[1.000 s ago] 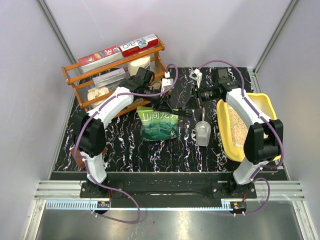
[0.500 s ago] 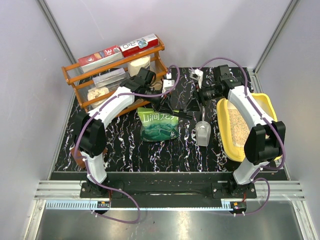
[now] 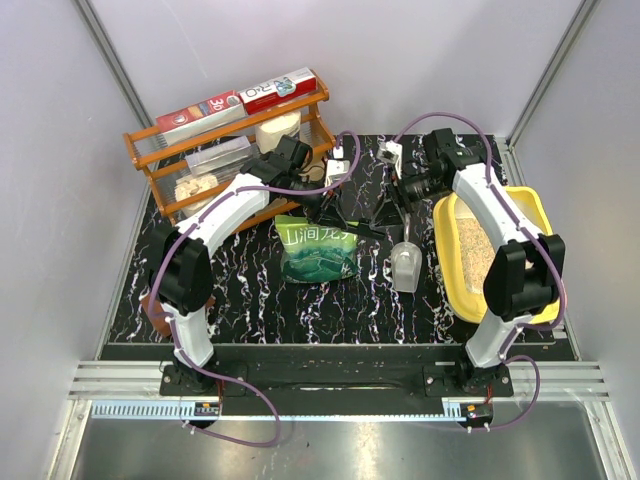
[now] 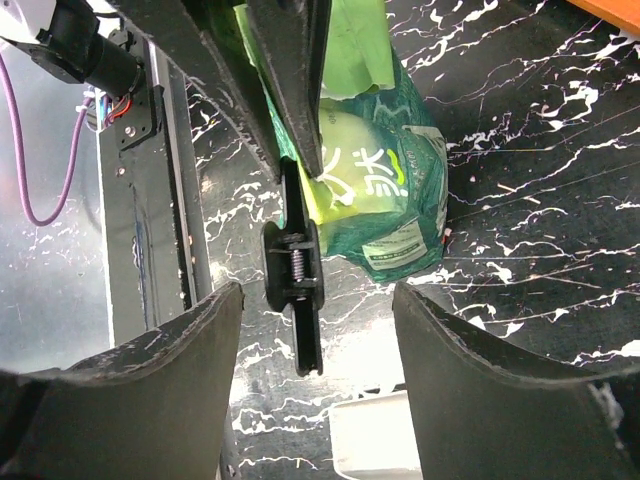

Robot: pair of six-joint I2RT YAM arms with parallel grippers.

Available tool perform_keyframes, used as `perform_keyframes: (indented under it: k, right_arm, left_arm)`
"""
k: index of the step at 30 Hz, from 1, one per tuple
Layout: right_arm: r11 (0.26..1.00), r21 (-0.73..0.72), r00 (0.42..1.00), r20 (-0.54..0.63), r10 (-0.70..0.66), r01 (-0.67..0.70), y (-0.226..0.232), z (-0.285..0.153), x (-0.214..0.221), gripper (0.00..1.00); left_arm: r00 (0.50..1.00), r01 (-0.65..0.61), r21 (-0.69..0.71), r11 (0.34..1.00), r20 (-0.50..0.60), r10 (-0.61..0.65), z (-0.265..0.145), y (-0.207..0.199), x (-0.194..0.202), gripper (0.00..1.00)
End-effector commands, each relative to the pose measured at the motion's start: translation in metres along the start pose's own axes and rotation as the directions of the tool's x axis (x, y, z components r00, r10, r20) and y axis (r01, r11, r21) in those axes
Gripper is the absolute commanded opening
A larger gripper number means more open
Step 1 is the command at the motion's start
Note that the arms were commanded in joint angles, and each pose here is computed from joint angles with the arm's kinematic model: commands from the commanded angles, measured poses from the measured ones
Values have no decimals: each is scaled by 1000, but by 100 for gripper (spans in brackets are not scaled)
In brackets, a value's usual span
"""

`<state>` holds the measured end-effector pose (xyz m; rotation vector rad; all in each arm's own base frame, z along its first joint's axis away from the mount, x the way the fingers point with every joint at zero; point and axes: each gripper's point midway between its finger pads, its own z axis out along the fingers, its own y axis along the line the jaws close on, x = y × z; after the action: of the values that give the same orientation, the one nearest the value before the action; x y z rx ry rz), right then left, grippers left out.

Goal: Fill the litter box with clean litter

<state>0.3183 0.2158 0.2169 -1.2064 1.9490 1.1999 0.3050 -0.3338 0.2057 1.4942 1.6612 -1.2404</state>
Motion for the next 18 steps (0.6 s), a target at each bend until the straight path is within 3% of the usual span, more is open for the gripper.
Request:
perform_keyframes:
  k: [1, 18]
  right_arm:
    - [999, -5, 999, -17, -42, 42, -1, 5, -9, 66]
    - [998, -19, 994, -91, -67, 65, 3, 23, -1, 56]
  left_arm:
    - [998, -58, -9, 998, 11, 58, -2, 1, -13, 3]
    - [999, -44, -21, 999, 16, 44, -2, 5, -17, 3]
